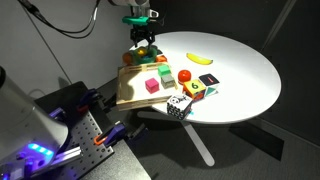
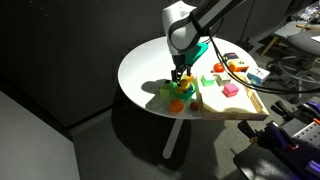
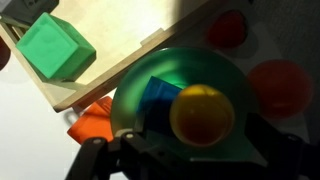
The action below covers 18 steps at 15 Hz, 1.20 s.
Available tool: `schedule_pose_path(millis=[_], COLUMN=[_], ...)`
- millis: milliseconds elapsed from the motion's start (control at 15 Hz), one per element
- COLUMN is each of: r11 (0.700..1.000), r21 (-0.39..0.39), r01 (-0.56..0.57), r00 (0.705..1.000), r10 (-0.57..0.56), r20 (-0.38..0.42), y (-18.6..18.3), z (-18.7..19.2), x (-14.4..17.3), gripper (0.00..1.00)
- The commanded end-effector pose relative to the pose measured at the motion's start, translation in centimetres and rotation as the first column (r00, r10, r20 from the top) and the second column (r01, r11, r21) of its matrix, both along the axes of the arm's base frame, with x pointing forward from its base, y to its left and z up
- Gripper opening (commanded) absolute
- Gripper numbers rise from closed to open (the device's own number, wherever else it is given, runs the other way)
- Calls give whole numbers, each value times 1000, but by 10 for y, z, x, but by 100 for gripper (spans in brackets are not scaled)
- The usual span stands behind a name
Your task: Remove the yellow fruit in the green bowl and place it in the wooden tray
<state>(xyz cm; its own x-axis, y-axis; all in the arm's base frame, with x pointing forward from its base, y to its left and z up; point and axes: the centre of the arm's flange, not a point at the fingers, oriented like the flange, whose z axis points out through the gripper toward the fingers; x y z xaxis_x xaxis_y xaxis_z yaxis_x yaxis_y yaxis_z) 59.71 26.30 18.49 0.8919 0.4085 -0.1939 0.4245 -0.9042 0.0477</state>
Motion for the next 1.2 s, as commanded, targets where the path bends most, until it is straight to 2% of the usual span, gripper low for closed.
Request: schedule_pose_path(millis=[0,267,800,1133], r11=[999,999,999,997], r21=[-22,-27,-34,-74], r01=[-29,-34,-2,26], r00=[1000,999,1000,1000], r10=[29,34,2,-27], r20=[-4,-7,7,-10], y=[2,5,1,-16], z=[-4,-7,21,41], x=[11,12,9,0], gripper=[73,41,39,39])
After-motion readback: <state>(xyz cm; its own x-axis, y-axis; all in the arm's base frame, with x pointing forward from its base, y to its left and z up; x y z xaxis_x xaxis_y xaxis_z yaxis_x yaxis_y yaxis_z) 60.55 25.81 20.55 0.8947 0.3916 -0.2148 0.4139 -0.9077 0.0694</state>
